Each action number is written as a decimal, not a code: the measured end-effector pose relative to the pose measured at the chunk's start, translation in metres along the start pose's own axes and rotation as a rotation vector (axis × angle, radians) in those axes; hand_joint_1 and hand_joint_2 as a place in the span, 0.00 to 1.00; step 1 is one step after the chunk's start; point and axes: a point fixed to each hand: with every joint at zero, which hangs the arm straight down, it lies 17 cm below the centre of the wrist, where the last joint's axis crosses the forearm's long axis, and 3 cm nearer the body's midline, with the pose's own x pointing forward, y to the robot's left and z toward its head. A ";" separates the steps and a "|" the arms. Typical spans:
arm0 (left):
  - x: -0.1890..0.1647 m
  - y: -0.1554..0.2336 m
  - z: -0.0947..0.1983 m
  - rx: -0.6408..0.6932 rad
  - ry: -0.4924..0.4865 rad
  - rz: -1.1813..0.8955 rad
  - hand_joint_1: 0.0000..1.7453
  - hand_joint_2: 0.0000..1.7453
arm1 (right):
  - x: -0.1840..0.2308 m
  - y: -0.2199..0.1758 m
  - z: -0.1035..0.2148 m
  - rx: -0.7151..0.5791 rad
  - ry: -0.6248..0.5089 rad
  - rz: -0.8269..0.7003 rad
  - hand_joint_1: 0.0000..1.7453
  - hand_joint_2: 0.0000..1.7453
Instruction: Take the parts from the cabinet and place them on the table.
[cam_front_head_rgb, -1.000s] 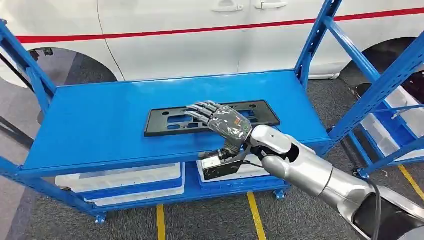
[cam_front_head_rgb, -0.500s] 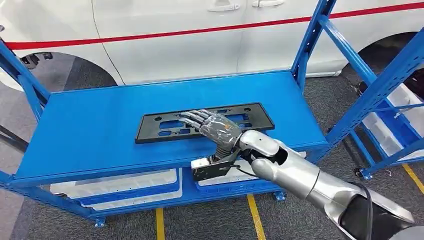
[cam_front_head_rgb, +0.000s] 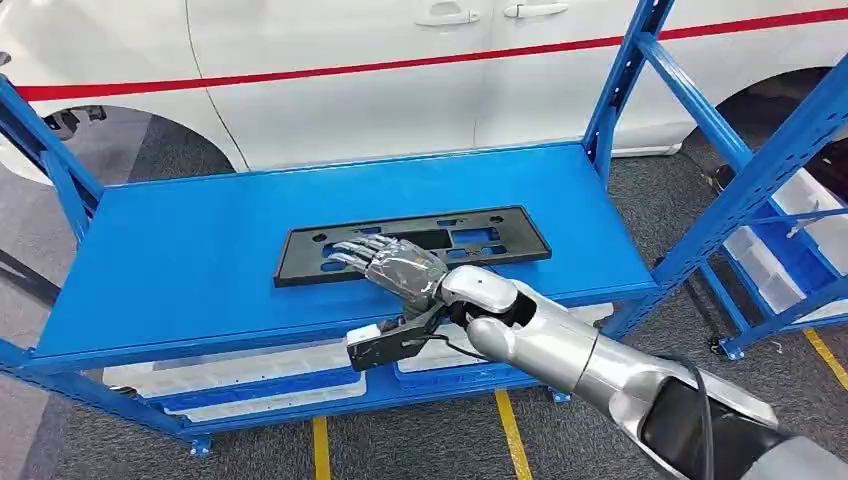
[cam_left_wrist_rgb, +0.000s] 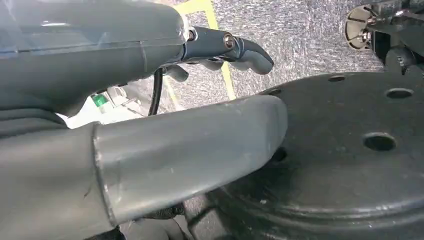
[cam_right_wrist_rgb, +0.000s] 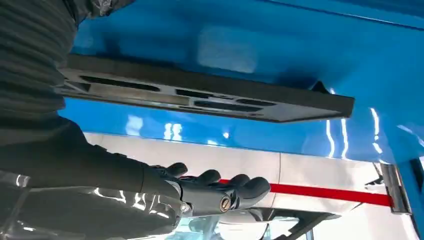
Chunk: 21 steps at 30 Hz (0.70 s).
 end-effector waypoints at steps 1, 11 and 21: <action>0.000 -0.001 0.000 -0.003 0.001 -0.003 0.00 0.00 | 0.002 0.000 -0.004 0.002 0.001 0.013 0.00 1.00; 0.004 -0.002 0.000 -0.014 -0.002 -0.015 0.00 0.00 | 0.001 0.003 -0.034 -0.005 0.052 0.076 0.00 1.00; 0.006 -0.004 -0.001 -0.023 0.006 -0.036 0.00 0.00 | -0.019 0.032 -0.057 0.049 0.148 0.138 0.00 1.00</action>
